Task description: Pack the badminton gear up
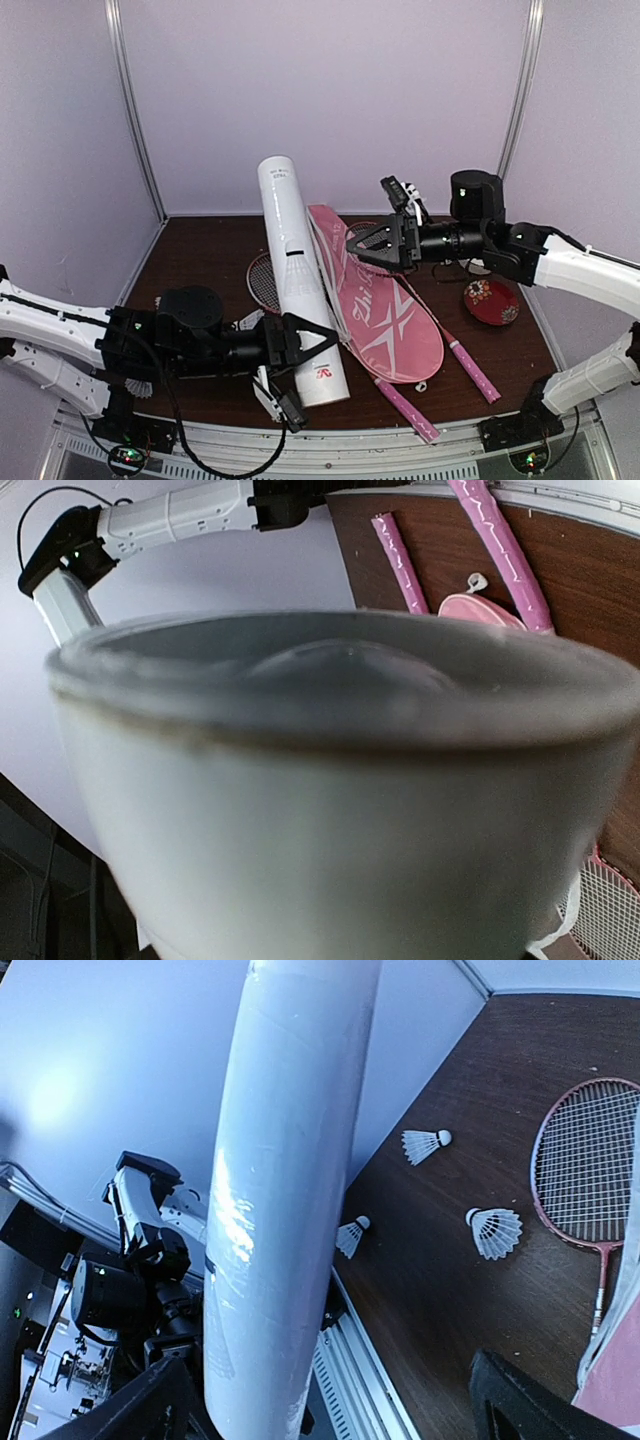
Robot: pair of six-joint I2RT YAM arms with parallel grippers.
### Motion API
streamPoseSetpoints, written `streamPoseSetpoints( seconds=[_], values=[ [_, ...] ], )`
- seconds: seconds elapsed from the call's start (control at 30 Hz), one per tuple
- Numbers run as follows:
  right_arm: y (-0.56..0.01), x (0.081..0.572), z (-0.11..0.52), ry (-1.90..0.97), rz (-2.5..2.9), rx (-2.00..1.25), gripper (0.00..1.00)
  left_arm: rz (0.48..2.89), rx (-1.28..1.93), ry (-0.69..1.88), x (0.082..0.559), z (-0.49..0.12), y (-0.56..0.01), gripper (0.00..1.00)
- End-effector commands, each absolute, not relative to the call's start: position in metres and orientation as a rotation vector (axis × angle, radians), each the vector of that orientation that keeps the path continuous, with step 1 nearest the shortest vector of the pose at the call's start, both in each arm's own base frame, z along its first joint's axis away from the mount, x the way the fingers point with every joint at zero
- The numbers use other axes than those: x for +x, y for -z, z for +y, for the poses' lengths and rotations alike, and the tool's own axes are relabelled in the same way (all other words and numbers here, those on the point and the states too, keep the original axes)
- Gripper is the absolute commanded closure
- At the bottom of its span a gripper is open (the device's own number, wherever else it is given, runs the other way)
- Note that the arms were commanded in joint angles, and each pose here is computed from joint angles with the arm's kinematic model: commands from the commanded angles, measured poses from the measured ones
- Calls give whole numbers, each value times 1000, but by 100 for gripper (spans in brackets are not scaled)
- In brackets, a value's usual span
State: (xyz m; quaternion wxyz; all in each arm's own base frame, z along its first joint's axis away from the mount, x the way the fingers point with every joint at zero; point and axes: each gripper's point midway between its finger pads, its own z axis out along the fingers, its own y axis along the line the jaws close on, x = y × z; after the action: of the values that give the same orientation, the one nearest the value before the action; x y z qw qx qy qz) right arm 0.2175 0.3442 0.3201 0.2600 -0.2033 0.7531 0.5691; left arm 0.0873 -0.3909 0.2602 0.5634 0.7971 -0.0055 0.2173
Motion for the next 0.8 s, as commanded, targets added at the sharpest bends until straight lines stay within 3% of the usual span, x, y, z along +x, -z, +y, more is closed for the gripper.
streamPoseSetpoints(
  seconds=[0.0, 0.53, 0.77],
  values=[
    [-348, 191, 370, -1672, 1925, -697, 0, -110, 1786, -528, 72, -402, -279, 38],
    [-363, 157, 420, -2032, 1774, -732, 2, -199, 1771, -547, 54, -426, -271, 36],
    [-334, 161, 423, -1935, 1867, -746, 1, -213, 1762, -557, 51, -426, -272, 36]
  ],
)
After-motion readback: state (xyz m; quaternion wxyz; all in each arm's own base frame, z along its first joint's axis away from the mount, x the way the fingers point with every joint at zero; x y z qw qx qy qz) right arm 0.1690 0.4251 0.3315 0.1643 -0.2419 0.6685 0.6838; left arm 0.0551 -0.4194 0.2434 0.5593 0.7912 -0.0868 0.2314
